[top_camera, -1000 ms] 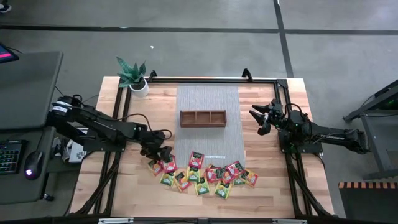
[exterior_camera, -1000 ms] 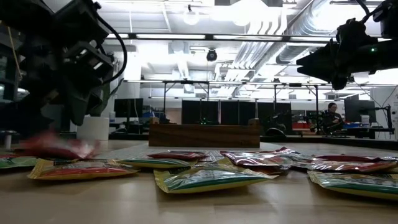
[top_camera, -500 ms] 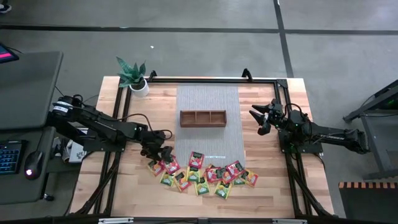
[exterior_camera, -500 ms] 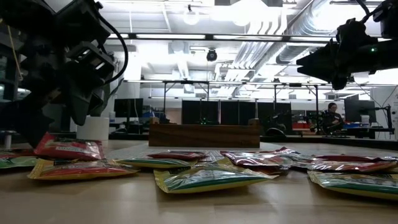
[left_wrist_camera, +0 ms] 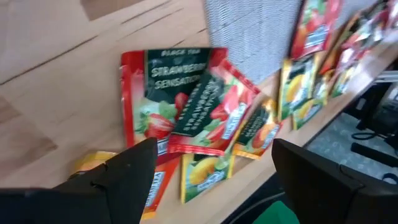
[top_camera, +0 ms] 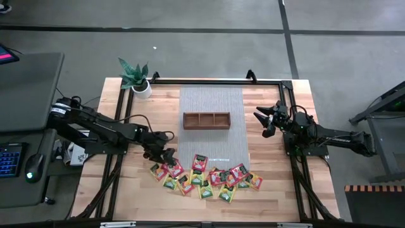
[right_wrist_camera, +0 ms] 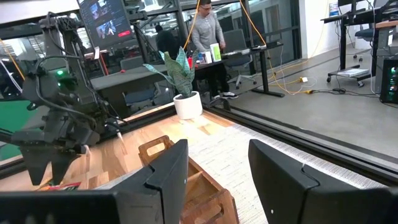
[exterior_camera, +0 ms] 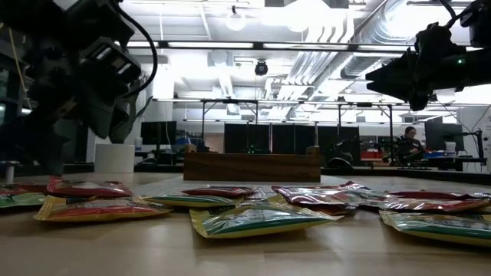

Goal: Pick & Place Tea
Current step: Put the red tea bag into the left section of the wooden organizer

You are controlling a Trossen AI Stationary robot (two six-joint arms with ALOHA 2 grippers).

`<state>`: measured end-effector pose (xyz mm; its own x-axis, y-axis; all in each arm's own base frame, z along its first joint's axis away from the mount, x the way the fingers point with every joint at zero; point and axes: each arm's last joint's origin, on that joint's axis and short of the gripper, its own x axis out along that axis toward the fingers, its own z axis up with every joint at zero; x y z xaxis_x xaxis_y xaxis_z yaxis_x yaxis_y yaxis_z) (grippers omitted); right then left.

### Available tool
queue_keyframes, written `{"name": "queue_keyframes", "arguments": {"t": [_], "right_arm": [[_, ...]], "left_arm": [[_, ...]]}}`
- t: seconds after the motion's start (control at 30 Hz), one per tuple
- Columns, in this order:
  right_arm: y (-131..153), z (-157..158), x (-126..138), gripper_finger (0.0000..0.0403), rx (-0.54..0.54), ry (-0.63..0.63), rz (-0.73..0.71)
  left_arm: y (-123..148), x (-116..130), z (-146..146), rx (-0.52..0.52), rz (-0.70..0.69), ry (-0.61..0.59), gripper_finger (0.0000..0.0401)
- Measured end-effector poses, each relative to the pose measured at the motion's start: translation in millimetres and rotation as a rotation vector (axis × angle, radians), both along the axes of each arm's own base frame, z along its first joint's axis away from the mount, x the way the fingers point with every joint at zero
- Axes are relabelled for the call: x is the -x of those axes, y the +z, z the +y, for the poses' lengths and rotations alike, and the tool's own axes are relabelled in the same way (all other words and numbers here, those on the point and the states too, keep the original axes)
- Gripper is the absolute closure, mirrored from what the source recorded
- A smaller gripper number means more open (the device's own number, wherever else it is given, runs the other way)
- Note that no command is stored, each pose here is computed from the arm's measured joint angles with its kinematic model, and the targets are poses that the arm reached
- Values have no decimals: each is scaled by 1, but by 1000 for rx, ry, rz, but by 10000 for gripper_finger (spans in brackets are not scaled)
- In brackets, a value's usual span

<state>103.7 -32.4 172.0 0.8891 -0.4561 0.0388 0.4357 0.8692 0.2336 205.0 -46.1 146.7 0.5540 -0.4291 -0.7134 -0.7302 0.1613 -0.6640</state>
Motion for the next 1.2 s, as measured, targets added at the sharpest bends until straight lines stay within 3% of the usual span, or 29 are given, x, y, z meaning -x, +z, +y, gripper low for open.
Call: {"name": "queue_keyframes", "arguments": {"t": [0.53, 1.0, 1.2], "right_arm": [[0, 0, 0, 238, 0, 0, 0], [0, 0, 0, 238, 0, 0, 0], [0, 0, 0, 238, 0, 0, 0]], "left_arm": [[-8, -20, -3, -59, 33, -24, 87], [-12, -27, -6, -38, 46, -69, 88], [-14, -26, -5, -41, 65, -69, 130]]}}
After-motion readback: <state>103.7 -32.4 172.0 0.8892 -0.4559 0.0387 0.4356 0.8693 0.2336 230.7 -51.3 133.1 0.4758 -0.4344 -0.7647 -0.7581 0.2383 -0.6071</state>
